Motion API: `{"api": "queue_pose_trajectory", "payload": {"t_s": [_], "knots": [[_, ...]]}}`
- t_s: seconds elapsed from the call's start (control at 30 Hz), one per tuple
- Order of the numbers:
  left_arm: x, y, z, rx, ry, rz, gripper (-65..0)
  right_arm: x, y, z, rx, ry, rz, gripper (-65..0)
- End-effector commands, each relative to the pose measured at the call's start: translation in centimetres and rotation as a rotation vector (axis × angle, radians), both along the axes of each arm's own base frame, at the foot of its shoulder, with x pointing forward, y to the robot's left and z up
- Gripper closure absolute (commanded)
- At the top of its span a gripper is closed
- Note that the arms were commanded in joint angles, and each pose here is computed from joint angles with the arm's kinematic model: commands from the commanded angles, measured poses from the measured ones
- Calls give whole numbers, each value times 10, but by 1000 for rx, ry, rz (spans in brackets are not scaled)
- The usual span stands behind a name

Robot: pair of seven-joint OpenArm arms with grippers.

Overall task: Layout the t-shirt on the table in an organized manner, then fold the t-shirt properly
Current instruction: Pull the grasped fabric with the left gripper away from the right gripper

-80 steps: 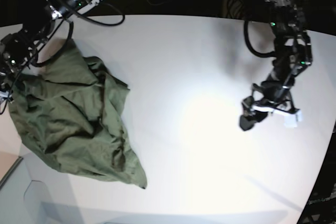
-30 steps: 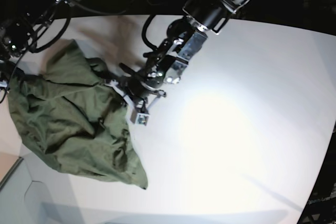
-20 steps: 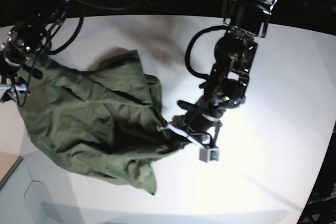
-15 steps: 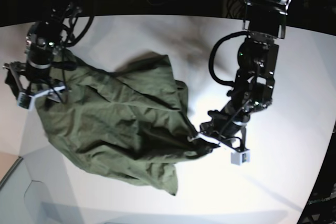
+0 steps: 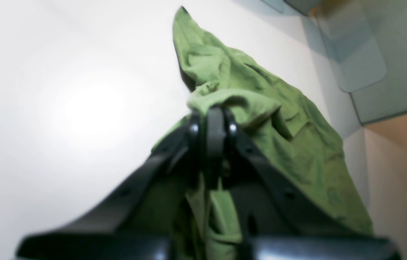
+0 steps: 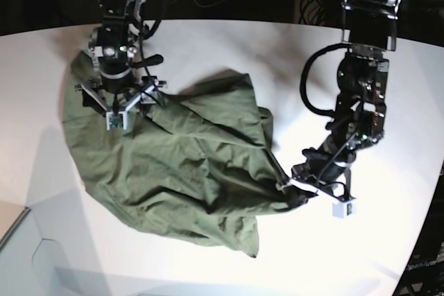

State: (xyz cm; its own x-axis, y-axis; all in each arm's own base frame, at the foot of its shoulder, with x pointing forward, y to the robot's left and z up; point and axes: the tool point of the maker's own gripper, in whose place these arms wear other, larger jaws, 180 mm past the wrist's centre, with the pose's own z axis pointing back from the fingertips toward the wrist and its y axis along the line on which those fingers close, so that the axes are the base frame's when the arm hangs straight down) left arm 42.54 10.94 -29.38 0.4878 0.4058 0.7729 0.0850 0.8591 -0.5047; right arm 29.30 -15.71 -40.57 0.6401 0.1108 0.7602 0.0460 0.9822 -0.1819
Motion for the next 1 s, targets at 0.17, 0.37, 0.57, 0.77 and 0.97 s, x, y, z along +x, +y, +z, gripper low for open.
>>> {"api": "queue_pose_trajectory", "payload": {"t_s": [0.17,0.37,0.57,0.77,0.97], "knots": [[28,22,51,-15,-131,57,-3,-12,-32,-35,14,81,-108,-501],[54,64,84,3,-188,138,-3,-19,-85,-49,4,118,-240,-501],[79,80,88,4,-169,177,-3,-10,-125,-40,-42,101,-286,-501],[105,85,40,-51,-2,227,-3,18,-147,-16,-60,34,-314,-502],[105,81,-4,-85,88,273,-4,33,-149,-3,-67,-1,-307,-502]]}}
